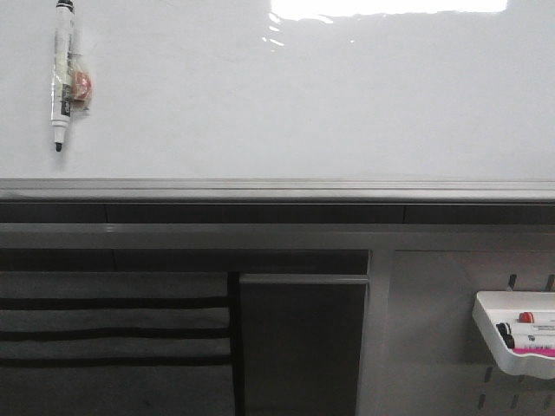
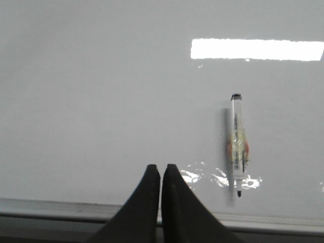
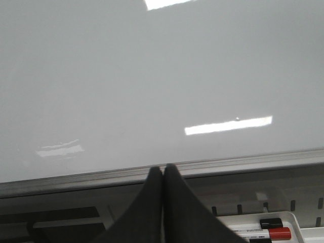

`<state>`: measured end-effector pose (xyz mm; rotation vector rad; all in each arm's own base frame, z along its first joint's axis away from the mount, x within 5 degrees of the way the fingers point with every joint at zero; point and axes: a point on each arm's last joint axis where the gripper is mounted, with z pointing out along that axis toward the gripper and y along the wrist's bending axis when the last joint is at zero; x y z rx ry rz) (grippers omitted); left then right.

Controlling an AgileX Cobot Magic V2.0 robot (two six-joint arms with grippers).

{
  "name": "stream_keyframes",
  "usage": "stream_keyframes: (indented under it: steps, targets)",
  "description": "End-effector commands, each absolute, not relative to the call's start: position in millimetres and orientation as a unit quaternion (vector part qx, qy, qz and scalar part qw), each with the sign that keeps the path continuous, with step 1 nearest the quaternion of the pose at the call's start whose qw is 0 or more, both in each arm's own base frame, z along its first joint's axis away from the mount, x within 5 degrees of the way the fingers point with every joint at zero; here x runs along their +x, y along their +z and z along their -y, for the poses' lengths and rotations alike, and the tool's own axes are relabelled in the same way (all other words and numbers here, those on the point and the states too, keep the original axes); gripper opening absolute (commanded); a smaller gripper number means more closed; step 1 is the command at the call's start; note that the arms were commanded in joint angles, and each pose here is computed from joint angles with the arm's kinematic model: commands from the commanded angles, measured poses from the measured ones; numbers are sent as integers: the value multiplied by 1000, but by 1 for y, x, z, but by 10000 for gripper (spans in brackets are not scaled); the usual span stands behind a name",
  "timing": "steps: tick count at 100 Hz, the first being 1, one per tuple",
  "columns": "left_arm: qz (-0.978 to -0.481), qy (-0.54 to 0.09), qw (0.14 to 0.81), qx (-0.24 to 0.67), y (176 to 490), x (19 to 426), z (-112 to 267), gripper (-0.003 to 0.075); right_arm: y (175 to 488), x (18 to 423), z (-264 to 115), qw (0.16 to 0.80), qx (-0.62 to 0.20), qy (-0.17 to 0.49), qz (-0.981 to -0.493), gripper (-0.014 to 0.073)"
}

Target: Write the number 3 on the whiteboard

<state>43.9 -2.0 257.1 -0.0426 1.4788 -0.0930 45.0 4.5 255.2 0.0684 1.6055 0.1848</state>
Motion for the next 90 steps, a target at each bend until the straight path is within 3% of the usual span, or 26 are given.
stream_keyframes:
  steps: [1,32,73,80,90]
  targets:
    - [-657,-52,751,-20,294,37,3,-20,287,45,-5,692,15,72,-718,-69]
    - [-732,-36,680,15,357,52,6,-20,354,72,-8,629,-37,31,-776,-69]
    - [-746,-46,665,9,356,69,7,-16,351,92,-9,591,-38,31,-805,-41]
    - [-746,-46,665,11,356,69,7,45,351,92,-9,590,-38,31,-806,43]
    - [-742,-53,668,20,357,69,9,259,351,92,-9,591,-38,31,-805,230]
